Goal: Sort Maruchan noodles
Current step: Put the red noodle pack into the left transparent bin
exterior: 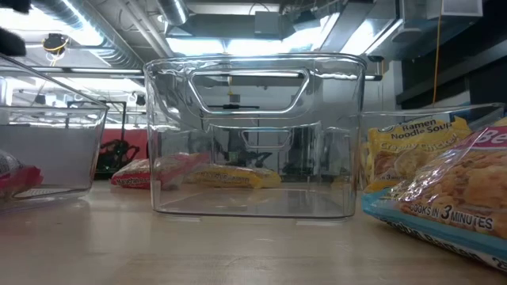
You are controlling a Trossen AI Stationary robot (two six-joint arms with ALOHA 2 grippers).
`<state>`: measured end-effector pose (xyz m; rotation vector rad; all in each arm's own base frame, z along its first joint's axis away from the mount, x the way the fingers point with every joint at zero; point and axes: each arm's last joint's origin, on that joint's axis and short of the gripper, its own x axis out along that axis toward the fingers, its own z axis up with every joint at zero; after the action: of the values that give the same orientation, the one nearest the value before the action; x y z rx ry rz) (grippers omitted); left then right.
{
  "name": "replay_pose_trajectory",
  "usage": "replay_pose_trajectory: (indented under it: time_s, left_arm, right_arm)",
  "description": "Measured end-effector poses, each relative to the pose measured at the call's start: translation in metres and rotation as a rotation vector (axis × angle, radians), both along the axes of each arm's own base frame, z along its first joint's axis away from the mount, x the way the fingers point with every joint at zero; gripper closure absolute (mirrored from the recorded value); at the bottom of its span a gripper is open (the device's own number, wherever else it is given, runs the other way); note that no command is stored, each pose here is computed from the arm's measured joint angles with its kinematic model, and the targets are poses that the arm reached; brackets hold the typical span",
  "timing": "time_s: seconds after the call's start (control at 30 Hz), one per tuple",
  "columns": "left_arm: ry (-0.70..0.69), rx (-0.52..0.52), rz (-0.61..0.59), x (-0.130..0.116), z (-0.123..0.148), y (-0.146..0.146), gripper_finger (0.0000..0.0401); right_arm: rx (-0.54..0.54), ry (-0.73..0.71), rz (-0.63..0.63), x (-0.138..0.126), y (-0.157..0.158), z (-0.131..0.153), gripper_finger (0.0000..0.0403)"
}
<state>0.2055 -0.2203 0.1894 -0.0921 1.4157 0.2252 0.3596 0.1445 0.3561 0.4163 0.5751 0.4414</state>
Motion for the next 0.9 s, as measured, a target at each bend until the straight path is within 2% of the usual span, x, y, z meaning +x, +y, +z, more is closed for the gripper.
replay_pose_trajectory:
  time_s: [0.17,0.37,0.47,0.63,0.8,0.9]
  left_arm:
    - [0.035,-0.007,0.060,-0.005,-0.008,0.003,0.0309]
    - [0.025,-0.020,0.055,-0.005,-0.009,0.001,0.0315]
    - [0.025,-0.020,0.055,-0.005,-0.009,0.001,0.0331]
    - [0.022,-0.019,0.066,-0.005,-0.009,0.001,0.0392]
    - [0.022,-0.028,0.073,-0.005,-0.007,0.002,0.0400]
    - [0.011,-0.067,0.072,-0.007,0.003,0.004,0.0400]
  right_arm:
    - [-0.024,0.063,0.000,-0.003,-0.001,-0.006,0.0244]
    - [-0.032,0.082,0.000,-0.004,-0.001,-0.008,0.0244]
    - [-0.032,0.082,-0.001,-0.004,-0.001,-0.008,0.0244]
    - [-0.032,0.082,0.000,-0.004,-0.001,-0.008,0.0244]
    - [-0.032,0.082,0.000,-0.004,-0.001,-0.008,0.0244]
    - [-0.033,0.082,-0.001,-0.004,-0.001,-0.008,0.0244]
